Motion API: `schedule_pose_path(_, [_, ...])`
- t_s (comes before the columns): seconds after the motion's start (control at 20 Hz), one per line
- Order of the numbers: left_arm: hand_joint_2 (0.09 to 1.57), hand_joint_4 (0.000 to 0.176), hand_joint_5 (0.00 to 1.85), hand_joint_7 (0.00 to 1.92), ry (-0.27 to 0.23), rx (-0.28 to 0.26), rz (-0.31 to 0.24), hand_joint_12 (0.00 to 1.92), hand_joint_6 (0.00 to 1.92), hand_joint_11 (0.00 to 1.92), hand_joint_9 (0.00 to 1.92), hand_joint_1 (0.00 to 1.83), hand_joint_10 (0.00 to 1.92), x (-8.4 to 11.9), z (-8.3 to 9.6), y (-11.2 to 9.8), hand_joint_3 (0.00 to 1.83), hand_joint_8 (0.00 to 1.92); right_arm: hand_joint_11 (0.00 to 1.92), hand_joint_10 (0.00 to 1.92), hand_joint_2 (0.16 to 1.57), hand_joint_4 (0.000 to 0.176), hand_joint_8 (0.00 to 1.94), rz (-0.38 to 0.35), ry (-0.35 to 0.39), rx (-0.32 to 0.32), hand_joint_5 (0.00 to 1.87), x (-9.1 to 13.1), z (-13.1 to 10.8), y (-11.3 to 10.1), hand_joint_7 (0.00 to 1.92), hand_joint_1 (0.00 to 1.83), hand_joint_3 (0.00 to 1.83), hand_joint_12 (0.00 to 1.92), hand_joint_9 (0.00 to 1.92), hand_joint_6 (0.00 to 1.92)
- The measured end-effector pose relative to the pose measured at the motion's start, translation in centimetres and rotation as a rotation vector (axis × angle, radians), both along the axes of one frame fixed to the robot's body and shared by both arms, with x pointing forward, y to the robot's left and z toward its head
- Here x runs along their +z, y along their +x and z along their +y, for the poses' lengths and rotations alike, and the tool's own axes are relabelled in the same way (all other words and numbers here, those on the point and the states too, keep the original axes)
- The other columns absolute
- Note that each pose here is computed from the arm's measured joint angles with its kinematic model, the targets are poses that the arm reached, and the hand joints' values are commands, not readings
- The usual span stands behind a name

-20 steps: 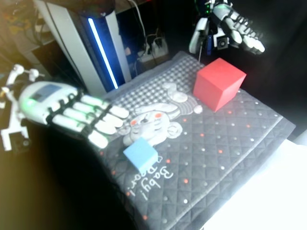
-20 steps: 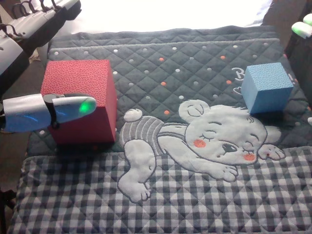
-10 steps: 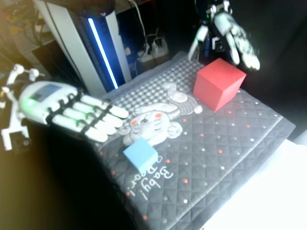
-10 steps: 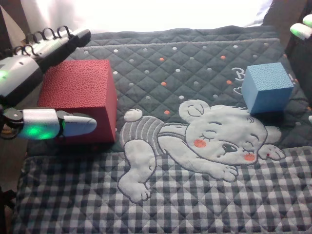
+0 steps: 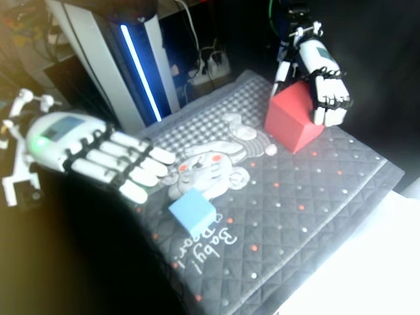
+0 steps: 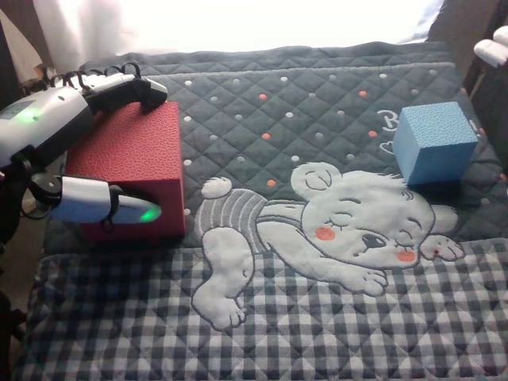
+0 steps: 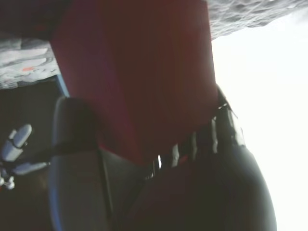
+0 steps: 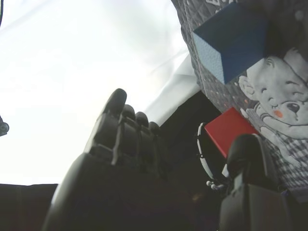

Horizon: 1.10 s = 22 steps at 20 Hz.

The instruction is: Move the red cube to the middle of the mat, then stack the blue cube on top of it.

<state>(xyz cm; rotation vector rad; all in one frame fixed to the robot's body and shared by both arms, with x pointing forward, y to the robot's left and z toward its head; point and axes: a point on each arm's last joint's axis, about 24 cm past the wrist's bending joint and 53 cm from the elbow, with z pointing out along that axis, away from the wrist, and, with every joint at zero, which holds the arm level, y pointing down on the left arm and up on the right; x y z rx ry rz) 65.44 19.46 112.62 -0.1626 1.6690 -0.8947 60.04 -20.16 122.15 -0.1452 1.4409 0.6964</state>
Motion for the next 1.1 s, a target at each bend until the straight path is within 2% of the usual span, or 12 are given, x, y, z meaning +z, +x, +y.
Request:
schedule_pose_path(0.1, [1.09,0.117,0.25,0.15,-0.021,-0.019,-0.016,1.92,1.45,0.04,0.04,1.25,1.73,0.7,-0.5,-0.4,0.01,1.56,0.00,0.00,1.16,0.000,0.00,0.006,0.003,-0.001,0.00,-0.2,0.1,0.0,0.00,0.60,0.00,0.24,0.00,0.00])
schedule_pose_path(0.15, [1.09,0.078,0.27,0.15,-0.038,-0.032,-0.038,1.92,1.34,0.07,0.02,1.26,1.79,1.3,-0.8,-0.6,0.00,1.65,0.00,0.00,1.17,0.000,0.00,0.006,0.003,-0.001,0.00,-0.2,0.1,0.0,0.00,0.58,0.00,0.34,0.00,0.00])
schedule_pose_path(0.2, [1.11,0.097,0.27,0.12,-0.057,-0.059,-0.082,1.92,1.29,0.12,0.02,1.20,1.84,2.7,-1.7,-0.9,0.01,1.67,0.00,0.00,1.18,0.000,0.00,0.005,0.002,0.002,0.00,-0.2,0.1,0.0,0.00,0.58,0.00,0.36,0.00,0.00])
schedule_pose_path(0.3, [1.11,0.026,0.33,0.14,-0.098,-0.118,-0.185,1.92,1.03,0.22,0.11,1.13,1.92,6.2,-3.8,-1.1,0.00,1.70,0.00,0.00,1.19,0.000,0.00,0.006,0.003,0.002,0.00,-0.2,0.2,0.0,0.00,0.56,0.01,0.36,0.00,0.00])
schedule_pose_path(0.4, [1.12,0.041,0.28,0.27,-0.165,-0.168,-0.251,1.92,1.13,0.10,0.15,1.15,1.60,8.2,-6.1,-1.3,0.00,1.31,0.00,0.00,1.20,0.000,0.00,0.007,0.006,-0.001,0.00,-0.3,0.1,0.1,0.00,0.54,0.00,0.40,0.00,0.00])
schedule_pose_path(0.45, [1.07,0.047,0.34,0.32,-0.187,-0.203,-0.234,1.92,1.07,0.19,0.22,1.20,1.62,7.7,-7.8,-1.2,0.00,1.29,0.00,0.00,1.21,0.000,0.00,0.007,0.005,-0.002,0.00,-0.3,0.1,0.1,0.00,0.53,0.00,0.41,0.00,0.00])
schedule_pose_path(0.5, [1.05,0.000,0.39,0.34,-0.197,-0.240,-0.184,1.92,0.92,0.27,0.25,1.20,1.69,6.2,-9.6,-0.9,0.00,1.33,0.00,0.00,1.22,0.000,0.00,0.007,0.006,-0.001,0.00,-0.3,0.1,0.1,0.00,0.49,0.00,0.58,0.00,0.00])
schedule_pose_path(0.75, [1.10,0.000,0.38,0.32,-0.156,-0.309,-0.045,1.81,0.64,0.05,0.13,1.08,1.38,2.1,-14.2,-0.1,0.01,0.98,0.00,0.00,1.26,0.000,0.00,0.006,0.007,-0.002,0.00,-0.3,0.1,0.1,0.00,0.43,0.01,0.75,0.00,0.00])
schedule_pose_path(0.8, [1.10,0.023,0.26,0.19,-0.144,-0.313,-0.015,1.53,0.44,0.01,0.03,0.88,0.96,1.1,-14.7,0.0,0.00,0.54,0.00,0.00,1.29,0.000,0.00,0.005,0.007,-0.001,0.00,-0.3,0.1,0.1,0.00,0.44,0.00,0.78,0.00,0.00])
schedule_pose_path(0.85, [1.02,0.109,0.05,0.04,-0.129,-0.315,0.004,0.31,0.09,0.00,0.00,0.60,0.19,0.5,-14.9,0.0,0.00,0.11,0.00,0.00,1.30,0.000,0.00,0.005,0.007,0.000,0.00,-0.3,0.1,0.1,0.00,0.41,0.00,0.78,0.00,0.00])
schedule_pose_path(0.95, [0.86,0.175,0.00,0.00,-0.088,-0.320,0.013,0.00,0.00,0.00,0.00,0.37,0.00,-0.3,-15.3,-0.4,0.00,0.00,0.00,0.00,1.29,0.000,0.00,0.006,0.008,-0.002,0.00,-0.3,0.1,0.1,0.00,0.38,0.00,0.78,0.00,0.00])
schedule_pose_path(1.1, [0.87,0.176,0.00,0.00,-0.105,-0.331,-0.001,0.00,0.00,0.00,0.00,0.41,0.00,0.2,-15.3,-0.7,0.00,0.00,0.00,0.00,1.30,0.000,0.00,0.012,0.013,0.005,0.00,-0.6,0.4,0.1,0.00,0.43,0.00,0.60,0.00,0.00])
